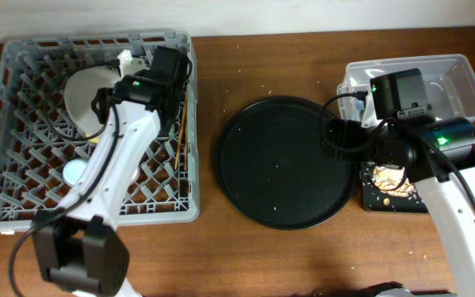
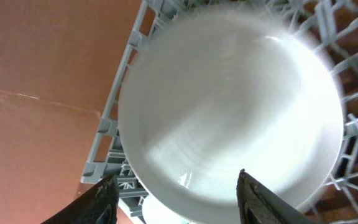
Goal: Sort waste into correct bins and load items into the dishwasher rack
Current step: 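Grasp white plate with left gripper and move it into rack, then stand white plate upright in rack slots with left gripper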
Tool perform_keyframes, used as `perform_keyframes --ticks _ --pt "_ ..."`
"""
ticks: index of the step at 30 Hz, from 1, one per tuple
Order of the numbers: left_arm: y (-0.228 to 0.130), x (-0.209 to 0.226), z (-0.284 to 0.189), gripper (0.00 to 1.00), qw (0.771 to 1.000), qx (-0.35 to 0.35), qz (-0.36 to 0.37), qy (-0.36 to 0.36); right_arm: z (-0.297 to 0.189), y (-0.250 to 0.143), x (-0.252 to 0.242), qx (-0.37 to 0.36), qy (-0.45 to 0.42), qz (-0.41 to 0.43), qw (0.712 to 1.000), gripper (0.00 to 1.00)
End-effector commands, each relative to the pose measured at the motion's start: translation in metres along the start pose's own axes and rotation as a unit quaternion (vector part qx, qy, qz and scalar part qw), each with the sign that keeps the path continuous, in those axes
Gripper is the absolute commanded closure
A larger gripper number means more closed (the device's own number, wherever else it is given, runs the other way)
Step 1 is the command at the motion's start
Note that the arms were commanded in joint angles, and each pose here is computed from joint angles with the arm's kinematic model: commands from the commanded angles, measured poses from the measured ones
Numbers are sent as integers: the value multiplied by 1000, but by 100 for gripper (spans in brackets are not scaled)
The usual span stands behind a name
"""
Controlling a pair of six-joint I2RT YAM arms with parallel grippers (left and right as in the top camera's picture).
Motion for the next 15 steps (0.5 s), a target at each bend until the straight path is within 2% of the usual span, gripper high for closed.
perform_keyframes --ticks 1,5,6,7,9,10,11,12,15 --pt "10 13 -22 40 998 -13 -42 -54 0 1 -3 -2 -5 6 1000 2" --pt "10 18 -17 39 998 -7 -46 -49 0 -2 -4 4 -7 7 1000 2" --pt "8 17 -8 39 995 11 -61 -77 0 -2 -4 4 -7 7 1000 2" --pt "1 9 4 39 985 51 -82 -145 0 -2 -4 4 -7 7 1000 2" --pt "3 17 38 33 946 100 -176 -252 0 -1 -4 4 -8 7 1000 2" --pt "7 35 61 32 896 132 -283 -316 0 -1 -3 3 -7 7 1000 2" --pt "8 68 91 32 840 152 -393 -341 0 -1 -3 3 -7 7 1000 2" --pt "10 66 98 30 817 161 -414 -368 0 -1 -3 3 -7 7 1000 2" --pt "-2 47 122 29 792 210 -436 -373 0 0 -3 1 -6 7 1000 2"
Point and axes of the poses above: each gripper's point midway between its finger pads, its own z axis out along the fingers, its own x axis along the line the jaws close on, y = z × x, the point moved 2 cm from there along -z, back along the fingers, and after that the axes turned 1 degree about -z, right-handed, at the moved point
